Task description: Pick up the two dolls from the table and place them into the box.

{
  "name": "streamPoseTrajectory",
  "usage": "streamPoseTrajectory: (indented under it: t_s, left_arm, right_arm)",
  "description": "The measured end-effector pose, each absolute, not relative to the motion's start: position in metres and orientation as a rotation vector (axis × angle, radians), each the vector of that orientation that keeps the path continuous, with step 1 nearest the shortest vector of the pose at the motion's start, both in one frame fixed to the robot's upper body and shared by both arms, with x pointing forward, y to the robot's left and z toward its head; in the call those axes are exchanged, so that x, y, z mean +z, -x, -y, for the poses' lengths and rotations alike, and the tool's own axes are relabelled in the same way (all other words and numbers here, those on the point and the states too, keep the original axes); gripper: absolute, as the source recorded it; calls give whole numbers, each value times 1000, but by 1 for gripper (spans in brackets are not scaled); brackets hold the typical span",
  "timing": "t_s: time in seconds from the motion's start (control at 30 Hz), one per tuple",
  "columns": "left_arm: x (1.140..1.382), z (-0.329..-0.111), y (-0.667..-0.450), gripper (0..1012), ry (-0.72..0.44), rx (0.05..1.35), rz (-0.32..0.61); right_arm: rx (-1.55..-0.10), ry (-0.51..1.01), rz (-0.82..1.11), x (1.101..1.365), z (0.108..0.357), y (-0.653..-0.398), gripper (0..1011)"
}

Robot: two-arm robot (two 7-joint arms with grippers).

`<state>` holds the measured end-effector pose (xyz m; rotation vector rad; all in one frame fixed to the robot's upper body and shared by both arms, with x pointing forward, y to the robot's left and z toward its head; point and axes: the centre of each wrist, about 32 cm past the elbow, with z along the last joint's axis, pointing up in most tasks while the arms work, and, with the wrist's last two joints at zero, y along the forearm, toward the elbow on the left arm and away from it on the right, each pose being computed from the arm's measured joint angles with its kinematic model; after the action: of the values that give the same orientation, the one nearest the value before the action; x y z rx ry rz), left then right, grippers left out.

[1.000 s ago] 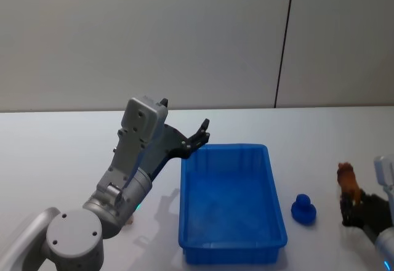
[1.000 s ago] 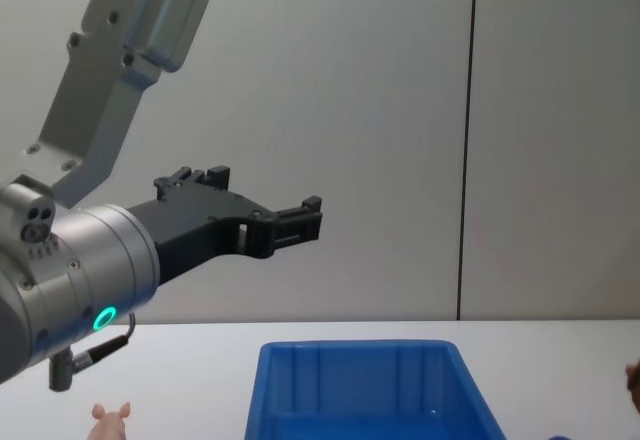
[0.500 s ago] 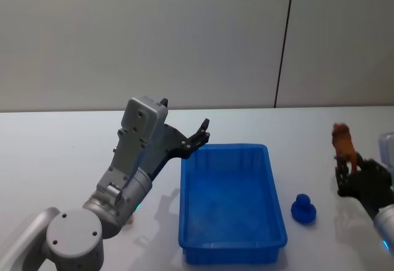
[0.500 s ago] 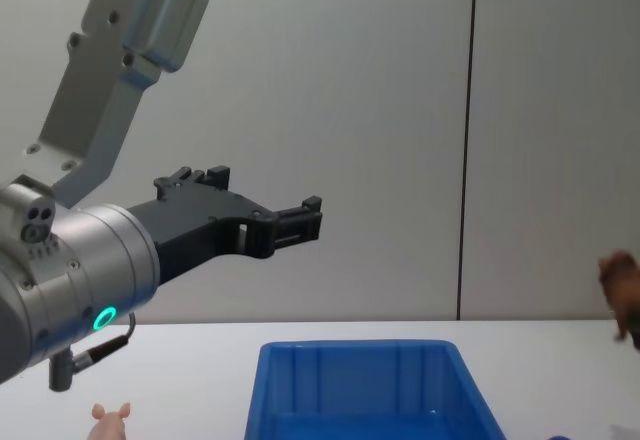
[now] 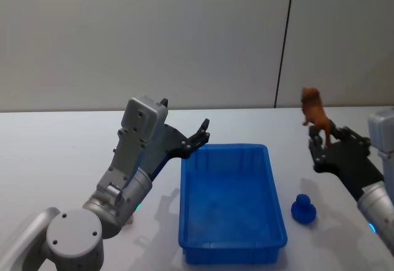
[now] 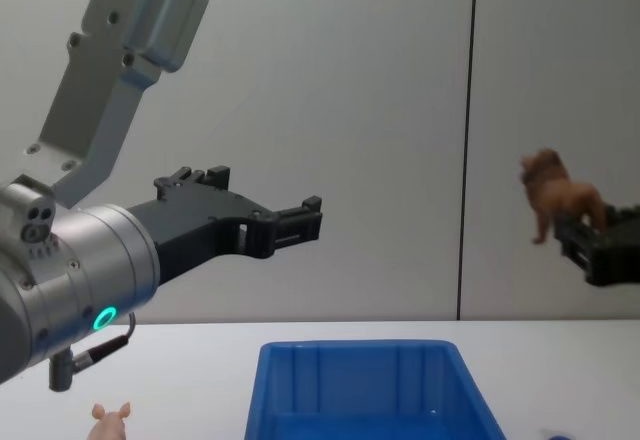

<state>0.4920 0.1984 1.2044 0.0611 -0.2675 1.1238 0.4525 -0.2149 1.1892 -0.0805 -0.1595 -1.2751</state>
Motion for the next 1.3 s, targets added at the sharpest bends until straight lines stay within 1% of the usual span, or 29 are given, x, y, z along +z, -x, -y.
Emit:
streamPoseTrajectory:
  t_s: [0.37, 0.77, 1.07, 1.3]
  left_arm:
    - [1204, -198, -492, 1001, -61, 1124, 268]
    - [1204, -198, -492, 1001, -61, 1124, 268]
    - [1204, -198, -492, 1001, -61, 1124, 268]
    - [1204, -198, -492, 1001, -61, 1124, 268]
  right_arm:
    - [-1125, 27, 165, 1202, 200, -454, 297]
    - [-985, 72, 58, 1208, 182, -457, 296]
    - [-959, 152, -31, 1206, 170, -463, 296]
    - [-996, 238, -90, 1201, 159, -468, 297]
